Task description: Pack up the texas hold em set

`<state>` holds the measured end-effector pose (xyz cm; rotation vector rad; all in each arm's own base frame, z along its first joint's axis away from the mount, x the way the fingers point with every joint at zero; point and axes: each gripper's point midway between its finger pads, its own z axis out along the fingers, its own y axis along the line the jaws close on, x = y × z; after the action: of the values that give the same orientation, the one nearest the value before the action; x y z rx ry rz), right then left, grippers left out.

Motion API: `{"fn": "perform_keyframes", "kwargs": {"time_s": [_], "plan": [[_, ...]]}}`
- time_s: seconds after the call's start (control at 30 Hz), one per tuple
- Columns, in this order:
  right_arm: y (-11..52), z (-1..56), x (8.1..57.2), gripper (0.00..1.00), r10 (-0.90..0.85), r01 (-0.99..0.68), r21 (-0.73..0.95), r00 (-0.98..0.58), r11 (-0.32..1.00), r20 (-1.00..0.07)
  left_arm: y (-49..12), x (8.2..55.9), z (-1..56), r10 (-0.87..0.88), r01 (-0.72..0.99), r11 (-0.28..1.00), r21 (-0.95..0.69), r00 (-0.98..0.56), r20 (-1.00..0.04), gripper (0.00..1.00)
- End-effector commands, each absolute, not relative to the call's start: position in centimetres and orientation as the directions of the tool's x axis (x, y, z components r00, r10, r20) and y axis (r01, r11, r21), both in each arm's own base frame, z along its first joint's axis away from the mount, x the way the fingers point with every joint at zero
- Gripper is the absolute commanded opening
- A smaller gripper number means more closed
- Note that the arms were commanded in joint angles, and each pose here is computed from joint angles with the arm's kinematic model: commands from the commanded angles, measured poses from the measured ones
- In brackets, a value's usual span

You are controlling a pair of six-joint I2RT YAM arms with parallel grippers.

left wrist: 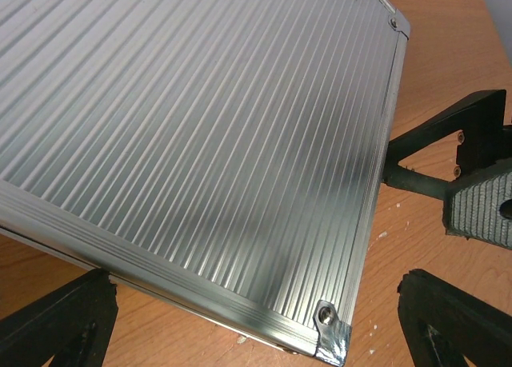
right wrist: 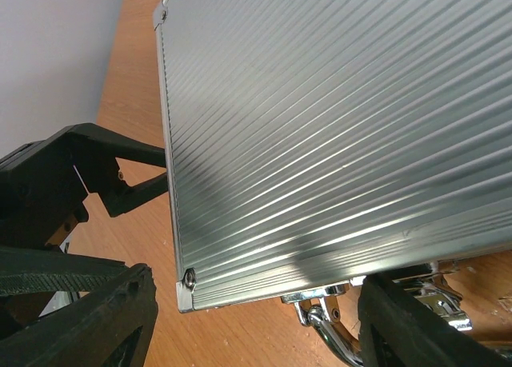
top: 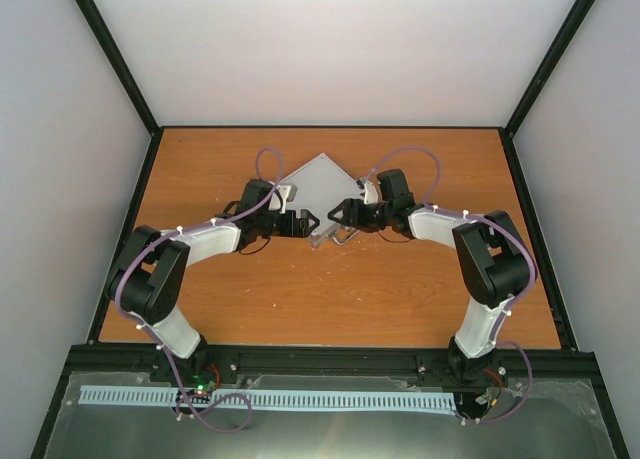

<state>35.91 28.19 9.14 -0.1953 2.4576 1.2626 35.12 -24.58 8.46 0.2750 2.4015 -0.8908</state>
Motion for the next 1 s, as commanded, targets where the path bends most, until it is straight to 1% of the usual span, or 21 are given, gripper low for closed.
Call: {"fn": "perform_keyframes", "kwargs": {"time_s": [0.0, 0.23, 0.33, 0.53, 0.63, 0.7, 0.8, 0.87, 0.97], "plan": [[29.0, 11.5, 36.9, 0.69, 0.055, -0.354, 0.746, -0.885, 0.563, -0.462, -25.3, 35.2, 9.6, 0.015, 0.422, 0.735, -0.53, -0.792, -0.61, 0.97], [28.9, 11.4, 36.9, 0.69, 0.057, -0.354, 0.741, -0.883, 0.571, -0.465, -25.3, 35.2, 9.6, 0.017, 0.424, 0.735, -0.53, -0.792, -0.61, 0.97], [28.7, 12.0, 37.0, 0.69, 0.056, -0.369, 0.73, -0.872, 0.575, -0.486, -25.3, 35.2, 9.6, 0.017, 0.423, 0.735, -0.53, -0.793, -0.609, 0.97], [27.5, 13.0, 36.9, 0.72, 0.037, -0.398, 0.657, -0.838, 0.64, -0.544, -25.3, 35.2, 9.6, 0.017, 0.424, 0.734, -0.531, -0.793, -0.609, 0.97], [26.7, 12.3, 36.4, 0.72, 0.026, -0.384, 0.63, -0.841, 0.675, -0.54, -25.3, 35.2, 9.6, 0.016, 0.423, 0.735, -0.53, -0.792, -0.61, 0.97], [26.2, 11.4, 35.9, 0.7, 0.018, -0.366, 0.618, -0.851, 0.696, -0.525, -25.3, 35.2, 9.6, 0.017, 0.424, 0.734, -0.531, -0.792, -0.61, 0.97], [25.7, 10.1, 35.2, 0.64, 0.013, -0.345, 0.613, -0.865, 0.71, -0.502, -25.3, 35.2, 9.6, 0.017, 0.425, 0.733, -0.531, -0.792, -0.61, 0.97], [25.4, 9.2, 34.9, 0.55, 0.011, -0.326, 0.604, -0.874, 0.728, -0.485, -25.4, 35.2, 9.7, 0.018, 0.428, 0.731, -0.531, -0.79, -0.613, 0.97], [25.0, 7.9, 34.8, 0.37, 0.005, -0.302, 0.58, -0.885, 0.757, -0.466, -25.4, 35.1, 9.7, 0.018, 0.429, 0.73, -0.532, -0.79, -0.613, 0.97]]}}
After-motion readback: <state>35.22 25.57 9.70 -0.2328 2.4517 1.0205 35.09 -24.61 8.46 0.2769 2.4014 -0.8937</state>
